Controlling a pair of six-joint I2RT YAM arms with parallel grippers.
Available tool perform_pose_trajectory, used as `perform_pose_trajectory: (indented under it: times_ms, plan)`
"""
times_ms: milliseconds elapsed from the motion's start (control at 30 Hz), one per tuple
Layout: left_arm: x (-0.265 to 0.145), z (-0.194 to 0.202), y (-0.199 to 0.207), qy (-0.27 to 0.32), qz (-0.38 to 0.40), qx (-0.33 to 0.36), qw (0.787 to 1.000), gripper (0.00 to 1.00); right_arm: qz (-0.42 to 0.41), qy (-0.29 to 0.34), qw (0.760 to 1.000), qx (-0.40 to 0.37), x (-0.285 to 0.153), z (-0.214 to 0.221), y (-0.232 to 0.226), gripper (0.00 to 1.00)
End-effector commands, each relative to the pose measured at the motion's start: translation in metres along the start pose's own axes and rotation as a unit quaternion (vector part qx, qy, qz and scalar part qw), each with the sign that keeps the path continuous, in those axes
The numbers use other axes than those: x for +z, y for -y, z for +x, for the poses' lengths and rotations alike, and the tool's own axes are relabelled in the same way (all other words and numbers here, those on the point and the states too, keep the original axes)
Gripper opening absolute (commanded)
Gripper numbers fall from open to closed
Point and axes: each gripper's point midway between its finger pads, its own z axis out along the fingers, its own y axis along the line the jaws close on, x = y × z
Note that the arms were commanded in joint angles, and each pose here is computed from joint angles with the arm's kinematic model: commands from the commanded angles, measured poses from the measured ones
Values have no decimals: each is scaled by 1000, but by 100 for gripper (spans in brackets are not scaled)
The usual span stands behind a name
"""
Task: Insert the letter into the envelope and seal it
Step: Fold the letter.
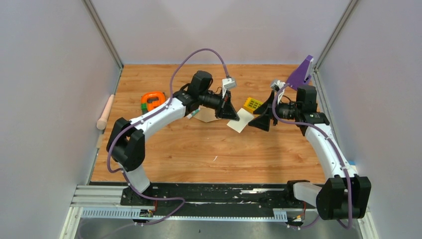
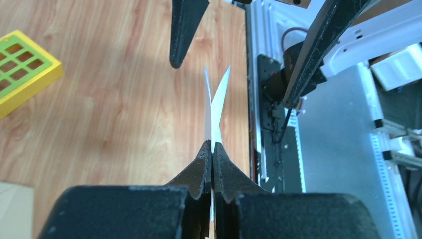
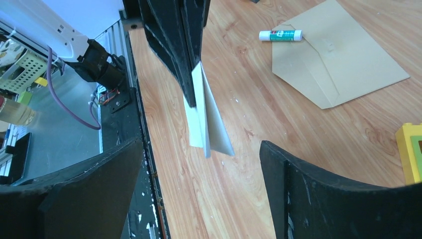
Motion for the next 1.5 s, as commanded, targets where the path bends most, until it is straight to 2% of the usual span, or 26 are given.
perform_pose_trajectory:
  times_ms: [0, 33, 200, 333, 467, 533, 600, 733, 800, 1033, 1167, 1233, 1367, 1467]
  plan:
    - [1, -28, 29, 80, 71, -21, 994, 0, -19, 21, 1000, -13, -1, -13, -8, 89]
    - [1, -38, 32, 102, 78, -19, 992, 0, -23, 22, 999, -12, -1, -13, -9, 88]
    - [1, -36, 36, 146, 93, -39, 984, 0, -39, 23, 999, 0, 1, -10, -13, 87]
    - [-6, -48, 44, 195, 106, -15, 975, 0, -40, 23, 999, 0, 1, -10, -12, 86]
    - [-10, -49, 43, 224, 102, -20, 969, 0, -44, 24, 999, 3, 2, -8, -12, 86]
    - [-10, -49, 42, 231, 100, -21, 968, 0, -48, 24, 998, 9, 3, -6, -12, 84]
    - [-10, -49, 41, 237, 97, -22, 966, 0, -56, 24, 998, 16, 4, -5, -13, 76]
    - [-10, -48, 39, 241, 95, -23, 966, 0, -69, 21, 997, 20, 7, -3, -15, 51]
    - [-9, -47, 38, 240, 95, -22, 966, 0, -71, 20, 997, 20, 8, -2, -16, 45]
    - [-5, -40, 31, 226, 85, -23, 970, 0, -76, 21, 997, 18, 8, -4, -21, 42]
    - [-3, -36, 29, 217, 81, -20, 973, 0, -72, 23, 997, 14, 7, -7, -21, 52]
    - [-2, -35, 27, 210, 80, -18, 974, 0, -69, 24, 997, 12, 7, -9, -21, 52]
    - [0, -30, 24, 198, 74, -15, 977, 0, -68, 24, 997, 11, 7, -9, -21, 44]
    - [2, -27, 22, 190, 69, -12, 979, 0, -64, 25, 998, 11, 6, -10, -20, 43]
